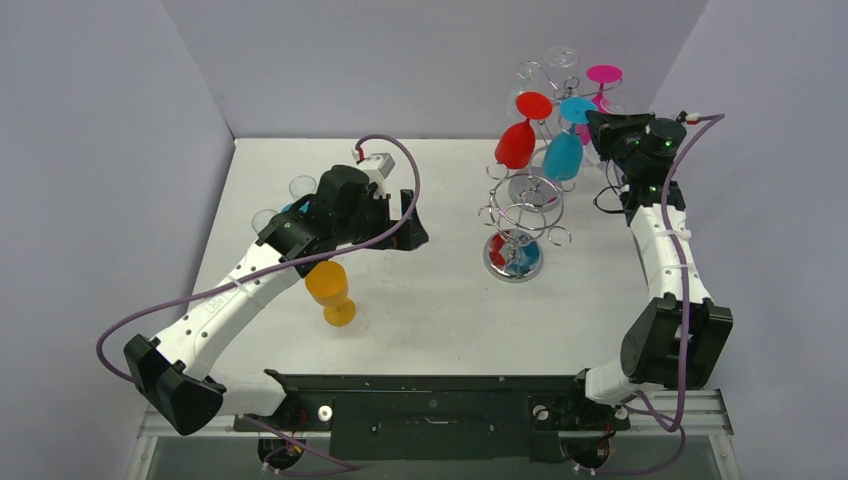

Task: Take the wine glass off the wine glass rack
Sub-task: Pick up the wine glass from the wine rack.

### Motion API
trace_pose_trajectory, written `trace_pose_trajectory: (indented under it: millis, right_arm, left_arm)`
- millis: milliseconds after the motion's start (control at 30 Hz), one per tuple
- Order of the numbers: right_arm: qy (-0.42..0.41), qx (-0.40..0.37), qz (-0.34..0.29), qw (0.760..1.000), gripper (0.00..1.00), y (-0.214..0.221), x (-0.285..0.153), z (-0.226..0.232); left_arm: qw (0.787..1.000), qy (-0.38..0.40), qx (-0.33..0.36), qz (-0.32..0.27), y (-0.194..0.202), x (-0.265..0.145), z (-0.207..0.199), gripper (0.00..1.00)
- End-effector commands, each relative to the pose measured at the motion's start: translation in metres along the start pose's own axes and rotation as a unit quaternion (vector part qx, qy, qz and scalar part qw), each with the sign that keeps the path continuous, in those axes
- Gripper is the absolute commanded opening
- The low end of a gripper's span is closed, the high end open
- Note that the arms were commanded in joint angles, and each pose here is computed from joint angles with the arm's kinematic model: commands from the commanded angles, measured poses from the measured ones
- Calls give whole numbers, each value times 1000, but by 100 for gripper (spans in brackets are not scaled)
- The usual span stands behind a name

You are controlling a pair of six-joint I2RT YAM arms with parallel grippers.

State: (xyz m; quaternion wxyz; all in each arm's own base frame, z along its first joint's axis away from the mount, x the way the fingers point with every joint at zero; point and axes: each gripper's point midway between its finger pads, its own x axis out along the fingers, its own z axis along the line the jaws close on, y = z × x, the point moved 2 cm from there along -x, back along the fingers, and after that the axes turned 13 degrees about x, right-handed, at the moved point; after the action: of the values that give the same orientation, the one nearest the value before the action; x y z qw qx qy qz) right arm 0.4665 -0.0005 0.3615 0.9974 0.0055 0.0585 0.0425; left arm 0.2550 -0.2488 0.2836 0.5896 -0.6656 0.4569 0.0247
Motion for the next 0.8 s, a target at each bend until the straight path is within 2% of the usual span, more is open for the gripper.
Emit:
trace_pose_trajectory:
  millis: [0, 300, 767]
  right_arm:
    - [-52, -20, -35, 998, 0, -12, -15, 33]
    - [-49, -24, -45, 998, 0, -15, -19, 33]
    - [-9, -53, -90, 995, 0, -22, -60, 24]
  left_arm:
    - [999, 11, 5, -40, -25, -14, -10, 96]
    - [999, 12, 5, -43, -26, -16, -11, 96]
    - [999, 24, 4, -46, -32, -15, -16, 96]
